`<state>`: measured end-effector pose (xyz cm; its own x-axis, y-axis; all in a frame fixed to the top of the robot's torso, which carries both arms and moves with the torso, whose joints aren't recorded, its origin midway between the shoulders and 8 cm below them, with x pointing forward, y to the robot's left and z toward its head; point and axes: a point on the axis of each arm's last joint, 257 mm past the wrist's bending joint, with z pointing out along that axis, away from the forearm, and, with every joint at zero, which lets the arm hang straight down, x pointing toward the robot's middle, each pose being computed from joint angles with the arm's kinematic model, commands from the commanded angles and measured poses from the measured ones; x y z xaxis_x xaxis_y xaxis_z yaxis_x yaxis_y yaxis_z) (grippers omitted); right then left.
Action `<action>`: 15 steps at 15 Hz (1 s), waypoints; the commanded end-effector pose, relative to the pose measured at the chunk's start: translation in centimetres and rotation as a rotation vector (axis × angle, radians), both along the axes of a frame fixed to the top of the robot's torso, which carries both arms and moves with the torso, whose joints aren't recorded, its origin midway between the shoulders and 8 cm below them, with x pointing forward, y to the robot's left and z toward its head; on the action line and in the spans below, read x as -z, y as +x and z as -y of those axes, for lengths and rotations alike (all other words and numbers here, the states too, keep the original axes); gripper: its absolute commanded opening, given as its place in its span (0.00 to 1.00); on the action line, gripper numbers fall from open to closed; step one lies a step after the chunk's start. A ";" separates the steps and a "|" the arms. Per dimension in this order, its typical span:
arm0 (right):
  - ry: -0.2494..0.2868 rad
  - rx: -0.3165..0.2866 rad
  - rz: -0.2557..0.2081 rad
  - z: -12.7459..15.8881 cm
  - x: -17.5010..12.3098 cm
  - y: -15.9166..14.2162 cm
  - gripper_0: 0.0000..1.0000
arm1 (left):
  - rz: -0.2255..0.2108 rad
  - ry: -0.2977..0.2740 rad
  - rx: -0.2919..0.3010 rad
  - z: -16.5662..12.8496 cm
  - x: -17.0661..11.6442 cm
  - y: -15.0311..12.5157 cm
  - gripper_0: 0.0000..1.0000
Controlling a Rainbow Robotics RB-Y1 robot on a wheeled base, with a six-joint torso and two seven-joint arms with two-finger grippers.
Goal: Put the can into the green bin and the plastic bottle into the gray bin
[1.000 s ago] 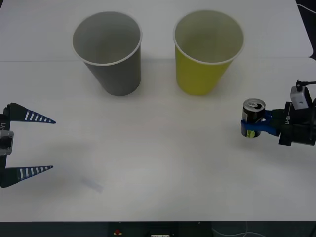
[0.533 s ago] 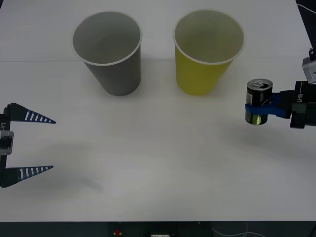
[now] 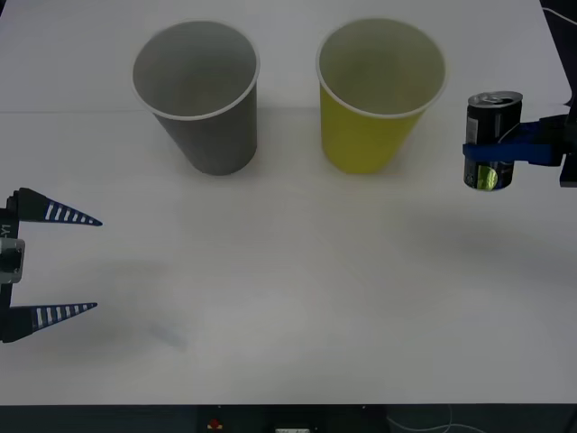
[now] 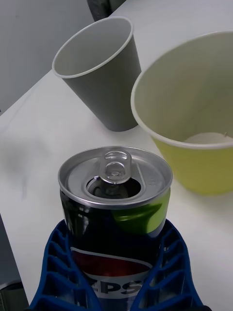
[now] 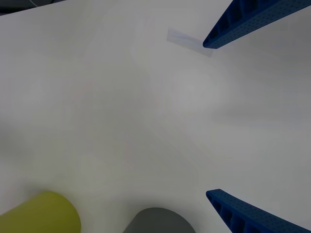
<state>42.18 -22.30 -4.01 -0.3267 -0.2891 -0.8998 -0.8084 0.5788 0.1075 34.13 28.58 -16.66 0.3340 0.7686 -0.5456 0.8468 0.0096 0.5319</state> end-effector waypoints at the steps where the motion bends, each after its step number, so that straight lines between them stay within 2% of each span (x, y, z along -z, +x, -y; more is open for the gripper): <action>1: -0.036 0.043 -0.010 -0.4 -2.1 1.1 0.00 | 0.000 0.000 0.000 0.0 0.0 0.0 1.00; 2: -0.060 0.060 -0.015 -0.5 -3.0 1.6 0.00 | 0.000 0.000 0.000 0.0 0.0 0.0 1.00; 5: -0.116 0.078 0.017 -2.0 -5.0 3.7 0.00 | 0.000 0.000 0.000 0.0 0.0 0.0 1.00; 8: -0.132 0.074 0.019 -3.3 -6.6 7.0 0.00 | 0.000 0.000 0.000 0.0 0.0 0.0 1.00; 13: -0.215 0.138 0.037 -4.0 -6.6 12.8 0.00 | 0.000 0.000 0.000 0.0 0.0 0.0 1.00; 15: -0.255 0.151 0.042 -4.3 -5.9 14.2 0.00 | 0.000 0.000 0.000 0.0 0.0 0.0 1.00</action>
<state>55.92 -18.20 2.11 -0.3472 -0.4500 -0.8228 -0.7142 0.6955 -0.0789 34.13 28.58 -16.66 0.3340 0.7686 -0.5456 0.8468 0.0096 0.5319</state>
